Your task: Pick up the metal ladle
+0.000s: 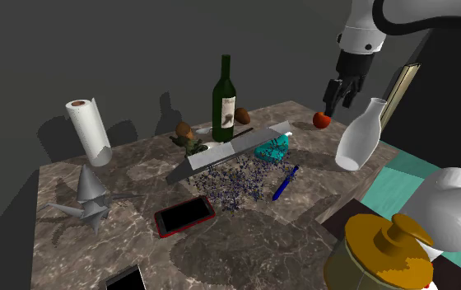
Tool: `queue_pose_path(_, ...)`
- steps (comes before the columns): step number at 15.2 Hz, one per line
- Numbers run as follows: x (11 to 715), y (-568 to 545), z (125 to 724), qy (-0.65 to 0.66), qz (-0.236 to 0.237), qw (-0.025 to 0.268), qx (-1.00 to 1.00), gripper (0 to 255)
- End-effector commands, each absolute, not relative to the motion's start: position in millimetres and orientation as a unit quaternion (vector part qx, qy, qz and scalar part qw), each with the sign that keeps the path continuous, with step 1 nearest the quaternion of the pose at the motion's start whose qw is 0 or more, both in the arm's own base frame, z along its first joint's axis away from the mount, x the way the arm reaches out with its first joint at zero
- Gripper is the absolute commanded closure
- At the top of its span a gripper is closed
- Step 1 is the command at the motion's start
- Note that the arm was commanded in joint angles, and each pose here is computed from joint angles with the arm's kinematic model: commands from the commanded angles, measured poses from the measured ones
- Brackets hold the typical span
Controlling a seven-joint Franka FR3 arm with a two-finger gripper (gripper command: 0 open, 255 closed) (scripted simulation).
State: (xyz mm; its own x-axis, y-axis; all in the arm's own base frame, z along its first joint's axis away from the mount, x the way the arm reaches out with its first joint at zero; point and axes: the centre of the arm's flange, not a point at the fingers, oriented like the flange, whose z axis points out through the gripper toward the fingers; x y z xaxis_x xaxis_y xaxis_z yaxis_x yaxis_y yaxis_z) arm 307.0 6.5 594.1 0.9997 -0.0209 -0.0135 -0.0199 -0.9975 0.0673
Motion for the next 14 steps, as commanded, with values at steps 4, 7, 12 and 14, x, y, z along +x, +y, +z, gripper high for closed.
queue_pose_path(4, 328.1, 21.0, 571.3, -0.042, -0.008, 0.002, 0.999, 0)
queue_pose_path(7, 350.1, 35.5, 549.5, -0.073, -0.009, -0.030, 0.997, 0)
queue_pose_path(12, 388.9, 59.4, 515.1, -0.126, -0.010, -0.082, 0.989, 0)
queue_pose_path(14, 405.2, 68.8, 502.0, -0.146, -0.010, -0.103, 0.984, 0)
